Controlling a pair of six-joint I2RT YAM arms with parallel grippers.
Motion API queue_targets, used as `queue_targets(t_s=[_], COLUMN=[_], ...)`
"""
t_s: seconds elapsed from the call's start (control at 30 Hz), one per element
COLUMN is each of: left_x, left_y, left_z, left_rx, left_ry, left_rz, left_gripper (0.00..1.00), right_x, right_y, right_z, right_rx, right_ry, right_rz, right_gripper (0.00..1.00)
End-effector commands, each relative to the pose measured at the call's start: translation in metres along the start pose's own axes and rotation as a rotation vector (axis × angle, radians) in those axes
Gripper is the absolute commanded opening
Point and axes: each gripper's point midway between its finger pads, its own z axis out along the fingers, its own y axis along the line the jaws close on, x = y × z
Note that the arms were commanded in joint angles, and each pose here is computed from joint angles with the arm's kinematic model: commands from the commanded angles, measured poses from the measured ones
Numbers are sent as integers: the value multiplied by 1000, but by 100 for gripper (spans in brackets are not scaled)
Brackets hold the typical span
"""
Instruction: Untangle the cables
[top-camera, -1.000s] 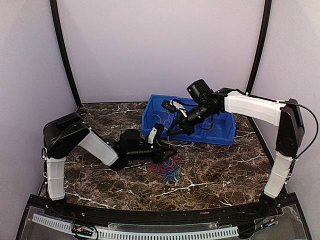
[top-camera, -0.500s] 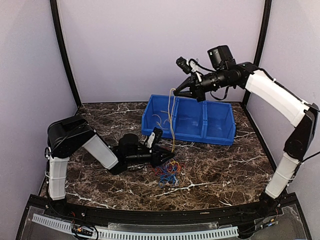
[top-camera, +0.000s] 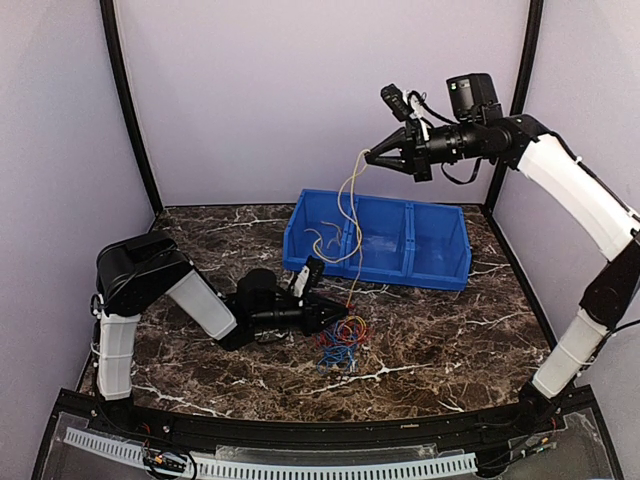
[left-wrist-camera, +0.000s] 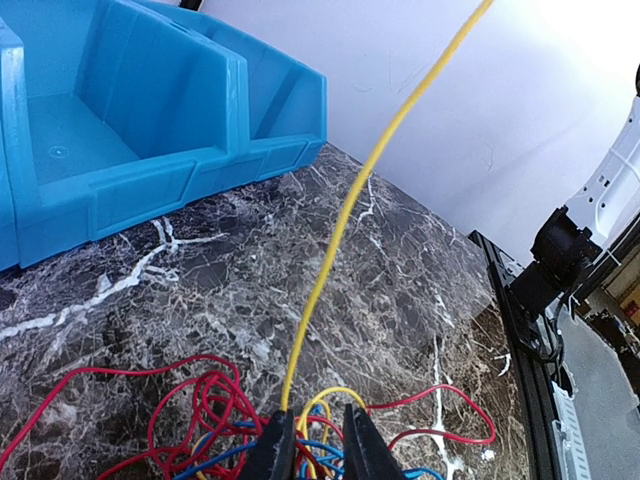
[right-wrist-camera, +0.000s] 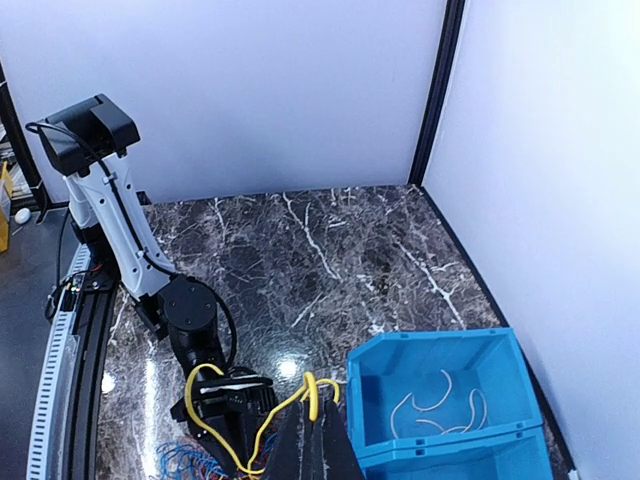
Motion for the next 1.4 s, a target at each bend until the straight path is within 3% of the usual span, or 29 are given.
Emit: queue_targets(t_s=[0.0,0.17,0.3,0.43,0.6,0.87,0.93,1.0,1.03,1.1,1.2,1.3,1.37], left_x=[-11,-26,-43,-65,-57,-33,-32,-37,-40,-44,-60,-90,-110], left_y=[-13,-24,-31,-23,7,-15,-12,4,30,52,36,-15,-38], left_z=[-6,-15,-27,-41,-58,-91,-105,-125,-145,-168,-165,-152,-152], left_rx=[24,27,-4,-129,-352,-317,-368,-509,-690,-803,-671,-405,-327], left_ry=[-12,-35,-62,-95,-25,135,152,130,105,66,-1,-122,-181], left_rz=[-6,13,40,28,-6,74,99,89,67,-24,-25,48,106], left_gripper=[18,20,41,55,61,62,62,63,68,69,65,65,65], right_x=[1,10,24,41,61,94,100,101,101,97,94,97,99], right_y=[8,10,12,17,29,44,48,49,49,50,50,50,49], right_z=[-3,3,12,26,44,70,76,79,81,83,85,90,92], right_rx=[-27,-53,-66,-70,-83,-70,-74,-77,-78,-85,-91,-92,-89], right_ry=[-29,-22,-1,43,106,218,236,242,243,241,243,258,268], right_rz=[8,32,53,54,34,-18,-24,-30,-33,-40,-41,-40,-36], right_gripper=[0,0,0,0,0,0,0,0,0,0,0,0,0])
